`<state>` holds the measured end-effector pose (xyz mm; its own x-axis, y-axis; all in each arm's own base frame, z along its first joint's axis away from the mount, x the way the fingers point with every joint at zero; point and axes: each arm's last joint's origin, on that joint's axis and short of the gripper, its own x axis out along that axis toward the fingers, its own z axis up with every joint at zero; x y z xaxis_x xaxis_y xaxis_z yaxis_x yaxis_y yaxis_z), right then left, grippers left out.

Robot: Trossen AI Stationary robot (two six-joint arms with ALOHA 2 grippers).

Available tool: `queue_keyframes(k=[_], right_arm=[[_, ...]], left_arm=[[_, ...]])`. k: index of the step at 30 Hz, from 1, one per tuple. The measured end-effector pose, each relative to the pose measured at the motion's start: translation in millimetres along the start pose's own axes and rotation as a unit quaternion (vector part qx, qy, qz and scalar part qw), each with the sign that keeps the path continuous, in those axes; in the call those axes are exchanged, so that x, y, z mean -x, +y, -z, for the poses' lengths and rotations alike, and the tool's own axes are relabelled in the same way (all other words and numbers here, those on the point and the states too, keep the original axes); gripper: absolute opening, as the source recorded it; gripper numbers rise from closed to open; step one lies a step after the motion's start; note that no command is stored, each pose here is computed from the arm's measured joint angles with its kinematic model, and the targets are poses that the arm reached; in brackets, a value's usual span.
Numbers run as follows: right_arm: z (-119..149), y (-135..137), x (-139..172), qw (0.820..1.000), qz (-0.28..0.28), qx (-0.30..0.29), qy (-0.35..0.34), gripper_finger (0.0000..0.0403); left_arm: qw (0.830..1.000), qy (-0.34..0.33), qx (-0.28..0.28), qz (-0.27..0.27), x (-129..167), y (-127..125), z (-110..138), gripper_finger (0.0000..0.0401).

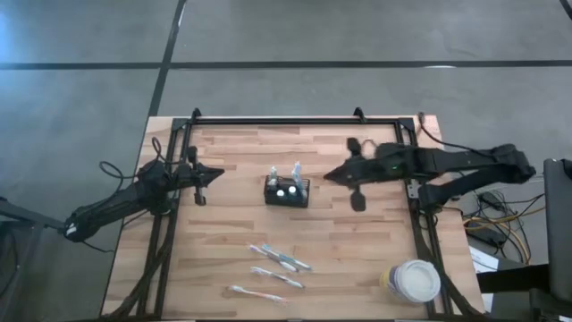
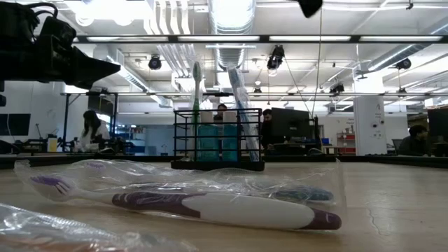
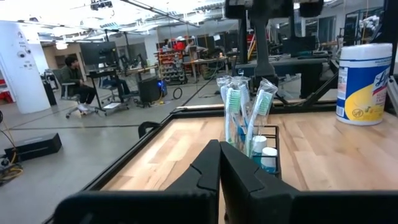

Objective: Pick & Place toothbrushing station
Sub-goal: Put the blue toothbrush into the wire organizer

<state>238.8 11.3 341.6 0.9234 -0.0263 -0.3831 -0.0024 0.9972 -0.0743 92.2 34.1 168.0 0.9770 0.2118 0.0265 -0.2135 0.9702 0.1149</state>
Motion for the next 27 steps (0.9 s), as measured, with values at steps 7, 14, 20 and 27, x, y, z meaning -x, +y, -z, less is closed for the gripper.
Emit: queue_keyframes(k=[7, 14, 20, 27], right_arm=[[-22, 37, -57, 0.99, -0.046, -0.009, 0.13, 0.0016], [-3, 71, -111, 0.977, -0.071, -0.011, 0.202, 0.0091], [13, 86, -129, 0.967, -0.084, -0.038, 0.24, 0.0167], [26, 100, -132, 0.956, -0.074, -0.091, 0.268, 0.0212]], left_arm=[[1.0, 0.004, 0.017, 0.0, 0, 0, 1, 0.001], [1.0, 0.005, 0.017, 0.0, 0, 0, 1, 0.001], [1.0, 0.0, 0.016, 0.0, 0, 0, 0, 0.001], [1.0, -0.008, 0.02, 0.0, 0, 0, -2, 0.001]])
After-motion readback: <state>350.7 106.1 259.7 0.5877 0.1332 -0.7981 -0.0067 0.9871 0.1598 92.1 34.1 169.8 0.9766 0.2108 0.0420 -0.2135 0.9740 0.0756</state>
